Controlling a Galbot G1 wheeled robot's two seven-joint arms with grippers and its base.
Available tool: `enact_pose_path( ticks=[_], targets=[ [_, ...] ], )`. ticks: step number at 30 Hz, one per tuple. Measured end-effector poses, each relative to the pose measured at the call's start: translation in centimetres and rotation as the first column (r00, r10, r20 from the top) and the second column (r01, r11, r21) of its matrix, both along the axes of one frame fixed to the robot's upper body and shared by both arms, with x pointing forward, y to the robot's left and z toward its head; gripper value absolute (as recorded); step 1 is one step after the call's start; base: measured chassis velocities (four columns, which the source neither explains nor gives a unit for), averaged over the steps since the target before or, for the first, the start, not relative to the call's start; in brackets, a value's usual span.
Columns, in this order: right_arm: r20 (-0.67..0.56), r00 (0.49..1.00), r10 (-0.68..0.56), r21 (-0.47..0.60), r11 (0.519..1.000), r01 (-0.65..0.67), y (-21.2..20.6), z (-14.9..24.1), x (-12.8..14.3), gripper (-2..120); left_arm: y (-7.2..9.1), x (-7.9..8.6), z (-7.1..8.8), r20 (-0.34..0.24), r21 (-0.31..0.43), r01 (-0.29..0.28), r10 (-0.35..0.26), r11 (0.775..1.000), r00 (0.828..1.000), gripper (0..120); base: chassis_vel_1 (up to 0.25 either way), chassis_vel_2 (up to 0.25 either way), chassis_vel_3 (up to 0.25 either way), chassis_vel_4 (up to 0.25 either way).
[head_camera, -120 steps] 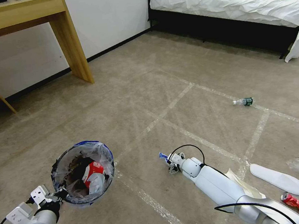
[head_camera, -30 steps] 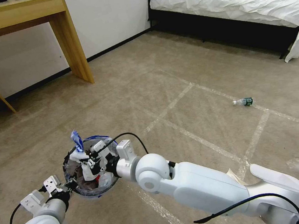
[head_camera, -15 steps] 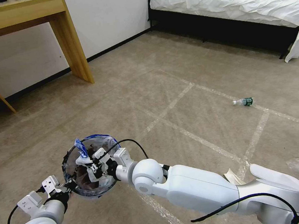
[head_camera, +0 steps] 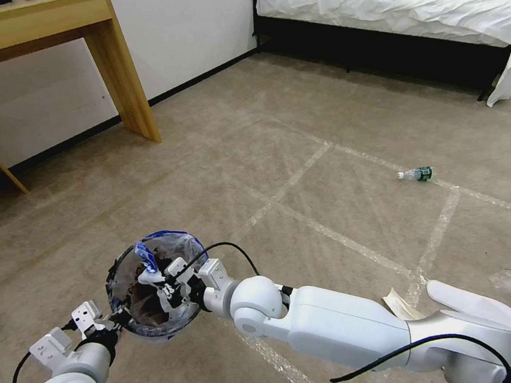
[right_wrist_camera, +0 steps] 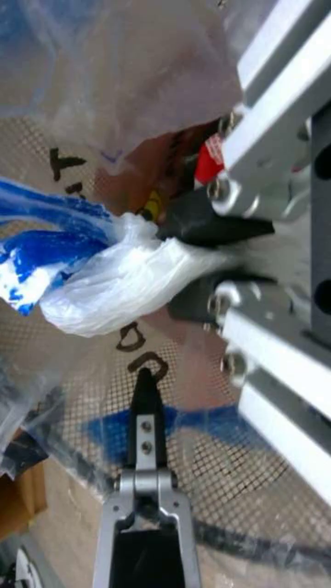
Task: Pick up the trash bin and place the garbage on the floor into it.
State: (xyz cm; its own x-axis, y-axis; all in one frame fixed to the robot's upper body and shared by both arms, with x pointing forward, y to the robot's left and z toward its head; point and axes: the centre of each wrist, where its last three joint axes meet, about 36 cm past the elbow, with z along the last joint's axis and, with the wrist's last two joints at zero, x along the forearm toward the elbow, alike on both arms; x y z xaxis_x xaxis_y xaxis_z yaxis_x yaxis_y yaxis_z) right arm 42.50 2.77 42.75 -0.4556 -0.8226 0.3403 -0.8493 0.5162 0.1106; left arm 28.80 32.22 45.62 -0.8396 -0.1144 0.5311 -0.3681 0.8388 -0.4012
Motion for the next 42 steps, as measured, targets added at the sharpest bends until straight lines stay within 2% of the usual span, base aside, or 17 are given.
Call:
enact_pose_path(
  ticks=[1, 3, 4, 6, 7, 9, 10, 12, 13, 15, 18, 20, 22, 23, 32, 42],
  targets=[
    [0.000, 1.000, 0.000, 0.000, 1.000, 0.000, 0.0, 0.0, 0.0, 15, 0.0, 0.0, 0.0, 0.000, 0.000, 0.000, 0.000, 1.000, 1.000, 0, 0.000, 0.000, 0.000, 0.000],
    [0.005, 1.000, -0.006, 0.000, 1.000, 0.006, -0.2, 0.1, 0.1, 25, 0.0, 0.0, 0.0, -0.001, 0.000, 0.000, 0.000, 1.000, 1.000, 0, 0.000, 0.000, 0.000, 0.000],
    [0.005, 1.000, -0.006, 0.000, 1.000, 0.006, -0.2, 0.1, 0.1, 25, 0.0, 0.0, 0.0, -0.001, 0.000, 0.000, 0.000, 1.000, 1.000, 0, 0.000, 0.000, 0.000, 0.000],
    [0.010, 1.000, -0.011, 0.000, 1.000, 0.011, -0.6, 0.3, 0.2, 35, 0.0, 0.0, -0.1, -0.003, 0.000, -0.002, 0.002, 1.000, 1.000, 0, 0.000, 0.000, 0.000, 0.000],
    [0.010, 1.000, -0.011, 0.000, 1.000, 0.011, -0.6, 0.3, 0.2, 35, 0.0, 0.0, -0.1, -0.003, 0.000, -0.002, 0.002, 1.000, 1.000, 0, 0.000, 0.000, 0.000, 0.000],
    [0.017, 1.000, -0.015, -0.003, 1.000, 0.015, -0.9, 0.8, 0.3, 46, 0.0, 0.0, -0.2, -0.005, 0.000, -0.003, 0.003, 1.000, 1.000, 0, 0.000, 0.000, 0.000, 0.000],
    [0.017, 1.000, -0.015, -0.003, 1.000, 0.015, -0.9, 0.8, 0.3, 46, 0.0, 0.0, -0.2, -0.005, 0.000, -0.003, 0.003, 1.000, 1.000, 0, 0.000, 0.000, 0.000, 0.000],
    [0.019, 1.000, -0.018, -0.007, 1.000, 0.018, -1.2, 1.4, 0.2, 58, 0.1, 0.0, -0.2, -0.006, 0.001, -0.004, 0.004, 1.000, 1.000, 0, 0.000, 0.000, 0.000, 0.000],
    [0.019, 1.000, -0.018, -0.007, 1.000, 0.018, -1.2, 1.4, 0.2, 58, 0.1, 0.0, -0.2, -0.006, 0.001, -0.004, 0.004, 1.000, 1.000, 0, 0.000, 0.000, 0.000, 0.000],
    [0.022, 0.999, -0.023, -0.013, 1.000, 0.023, -1.7, 1.8, 0.1, 70, 0.1, 0.0, -0.3, -0.006, 0.001, -0.006, 0.006, 1.000, 1.000, 0, 0.000, 0.000, 0.000, 0.000],
    [0.023, 0.999, -0.026, -0.015, 1.000, 0.026, -1.9, 1.9, 0.1, 74, 0.2, 0.0, -0.3, -0.007, 0.001, -0.006, 0.006, 1.000, 1.000, 0, 0.000, 0.000, 0.000, 0.000],
    [0.026, 0.999, -0.036, -0.022, 0.999, 0.036, -2.7, 2.3, 0.1, 87, 0.2, 0.1, -0.4, -0.009, 0.000, -0.007, 0.007, 1.000, 1.000, 0, 0.000, 0.000, 0.000, 0.000],
    [0.027, 0.999, -0.037, -0.022, 0.999, 0.038, -2.9, 2.5, 0.1, 90, 0.2, 0.1, -0.5, -0.010, 0.000, -0.007, 0.007, 1.000, 1.000, 0, 0.000, 0.000, 0.000, 0.000],
    [0.028, 0.999, -0.042, -0.025, 0.999, 0.043, -3.2, 2.8, 0.0, 96, 0.2, 0.1, -0.5, -0.012, 0.000, -0.008, 0.008, 1.000, 1.000, 0, 0.000, 0.000, 0.000, 0.000],
    [0.037, 0.997, -0.073, -0.018, 0.997, 0.073, -5.3, 5.1, -0.1, 100, 0.3, 0.1, -0.7, -0.016, 0.002, -0.009, 0.009, 1.000, 1.000, 0, 0.000, 0.000, 0.000, 0.000],
    [0.049, 0.996, -0.077, 0.063, 0.995, 0.074, -6.0, 8.7, -0.3, 100, 0.3, 0.1, -0.8, -0.018, 0.001, -0.010, 0.010, 1.000, 1.000, 0, 0.000, 0.000, 0.000, 0.000]
  ],
)
